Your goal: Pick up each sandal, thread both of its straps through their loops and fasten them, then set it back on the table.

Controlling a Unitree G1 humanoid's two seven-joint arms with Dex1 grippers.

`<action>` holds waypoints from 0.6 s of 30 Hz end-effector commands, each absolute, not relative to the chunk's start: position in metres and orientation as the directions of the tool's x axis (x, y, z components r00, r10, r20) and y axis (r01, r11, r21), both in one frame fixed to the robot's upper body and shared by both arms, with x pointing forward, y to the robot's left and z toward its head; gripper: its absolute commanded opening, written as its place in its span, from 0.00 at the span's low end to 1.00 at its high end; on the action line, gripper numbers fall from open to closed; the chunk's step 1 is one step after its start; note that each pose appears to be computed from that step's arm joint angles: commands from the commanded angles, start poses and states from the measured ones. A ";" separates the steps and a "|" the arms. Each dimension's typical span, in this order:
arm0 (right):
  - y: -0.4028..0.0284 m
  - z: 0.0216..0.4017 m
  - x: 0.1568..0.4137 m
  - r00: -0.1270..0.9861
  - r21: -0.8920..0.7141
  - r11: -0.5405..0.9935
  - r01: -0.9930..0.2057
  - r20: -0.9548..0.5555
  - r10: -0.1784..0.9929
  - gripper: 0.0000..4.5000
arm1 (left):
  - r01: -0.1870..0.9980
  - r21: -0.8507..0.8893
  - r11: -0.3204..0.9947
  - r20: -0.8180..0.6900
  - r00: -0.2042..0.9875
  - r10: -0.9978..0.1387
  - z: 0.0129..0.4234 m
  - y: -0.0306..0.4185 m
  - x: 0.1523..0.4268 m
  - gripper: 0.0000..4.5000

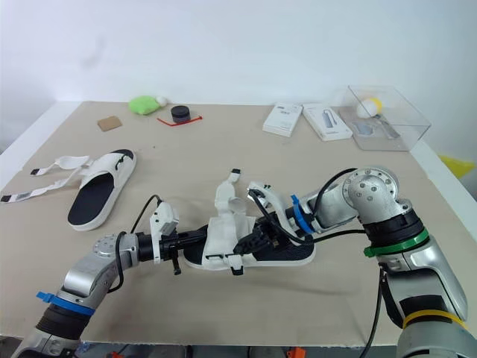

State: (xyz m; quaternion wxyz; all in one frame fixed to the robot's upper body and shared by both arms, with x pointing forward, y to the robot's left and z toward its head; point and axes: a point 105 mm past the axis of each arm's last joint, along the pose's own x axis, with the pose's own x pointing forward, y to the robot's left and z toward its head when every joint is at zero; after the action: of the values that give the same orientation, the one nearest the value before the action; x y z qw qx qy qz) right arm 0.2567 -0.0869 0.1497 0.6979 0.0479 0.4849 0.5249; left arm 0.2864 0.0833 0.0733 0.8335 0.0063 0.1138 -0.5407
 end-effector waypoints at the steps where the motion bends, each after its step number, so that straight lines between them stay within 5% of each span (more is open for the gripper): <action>1: -0.087 0.173 0.262 0.023 0.558 0.408 -0.723 -0.571 0.821 0.31 | 0.885 -0.155 0.438 -0.280 0.386 -0.879 0.050 0.087 0.285 0.00; 6: -0.085 0.195 0.278 0.080 0.564 0.406 -0.719 -0.513 0.854 0.81 | 0.889 -0.152 0.431 -0.281 0.379 -0.882 0.051 0.086 0.287 0.00; 9: -0.090 0.204 0.273 0.062 0.576 0.376 -0.726 -0.491 0.869 0.81 | 0.891 -0.151 0.429 -0.280 0.378 -0.883 0.052 0.086 0.288 0.00; 14: -0.099 0.202 0.229 -0.095 0.630 0.247 -0.736 -0.458 0.884 0.81 | 0.889 -0.156 0.431 -0.280 0.379 -0.882 0.050 0.087 0.286 0.00; 18: -0.103 0.177 0.218 -0.078 0.622 0.300 -0.723 -0.505 0.860 0.81 | 0.888 -0.161 0.431 -0.282 0.377 -0.882 0.049 0.087 0.284 0.00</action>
State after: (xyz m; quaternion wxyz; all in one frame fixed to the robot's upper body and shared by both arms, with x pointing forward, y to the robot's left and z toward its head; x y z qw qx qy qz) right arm 0.2218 -0.1049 0.1740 0.6655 0.0944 0.4583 0.5815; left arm 0.2881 0.0827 0.0725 0.8285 0.0050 0.1156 -0.5479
